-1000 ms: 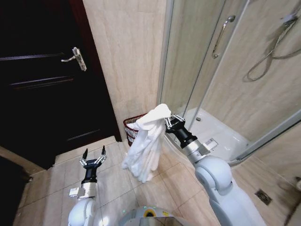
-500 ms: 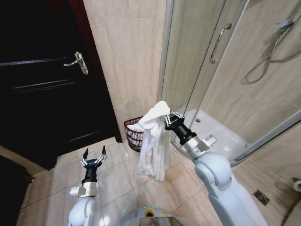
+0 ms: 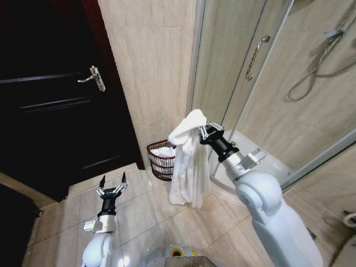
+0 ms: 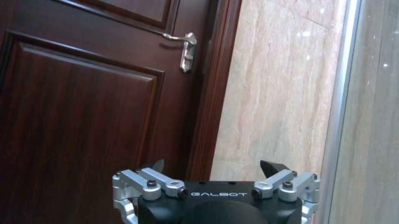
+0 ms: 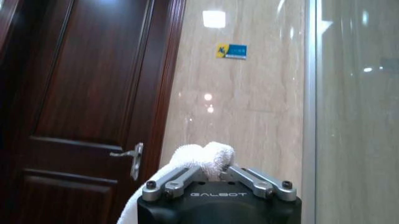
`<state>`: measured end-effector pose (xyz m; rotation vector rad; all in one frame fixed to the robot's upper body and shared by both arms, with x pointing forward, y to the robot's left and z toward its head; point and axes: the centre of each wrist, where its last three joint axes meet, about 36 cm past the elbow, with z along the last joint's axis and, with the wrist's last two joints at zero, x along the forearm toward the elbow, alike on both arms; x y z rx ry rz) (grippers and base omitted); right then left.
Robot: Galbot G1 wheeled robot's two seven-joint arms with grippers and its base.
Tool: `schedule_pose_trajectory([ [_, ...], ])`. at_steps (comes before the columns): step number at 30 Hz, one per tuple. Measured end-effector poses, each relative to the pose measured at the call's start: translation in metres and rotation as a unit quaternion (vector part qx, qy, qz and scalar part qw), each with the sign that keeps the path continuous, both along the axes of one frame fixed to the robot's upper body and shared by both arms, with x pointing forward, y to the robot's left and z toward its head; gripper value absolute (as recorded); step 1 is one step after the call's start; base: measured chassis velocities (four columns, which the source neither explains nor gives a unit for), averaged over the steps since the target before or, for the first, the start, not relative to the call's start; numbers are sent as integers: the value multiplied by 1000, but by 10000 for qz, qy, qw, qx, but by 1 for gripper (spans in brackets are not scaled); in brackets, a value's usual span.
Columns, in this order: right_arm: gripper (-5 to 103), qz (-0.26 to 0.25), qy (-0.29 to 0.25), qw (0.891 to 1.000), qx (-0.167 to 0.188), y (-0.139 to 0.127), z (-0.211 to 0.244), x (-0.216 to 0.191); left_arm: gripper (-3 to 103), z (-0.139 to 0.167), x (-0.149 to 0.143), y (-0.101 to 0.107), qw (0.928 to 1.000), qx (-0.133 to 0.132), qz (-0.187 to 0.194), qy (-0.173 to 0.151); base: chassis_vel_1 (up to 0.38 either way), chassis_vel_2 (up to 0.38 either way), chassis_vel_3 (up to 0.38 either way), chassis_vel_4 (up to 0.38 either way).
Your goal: Discard the used towel into the hamper.
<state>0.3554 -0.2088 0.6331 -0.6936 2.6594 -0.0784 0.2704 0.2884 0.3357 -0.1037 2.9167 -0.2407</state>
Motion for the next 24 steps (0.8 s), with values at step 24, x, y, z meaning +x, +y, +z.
schedule_pose_trajectory([
  [24,4,-83,-227,9997,7,-12,89,104,100,0,-10,-12,10000,34,14,-51,0,0,0,0],
])
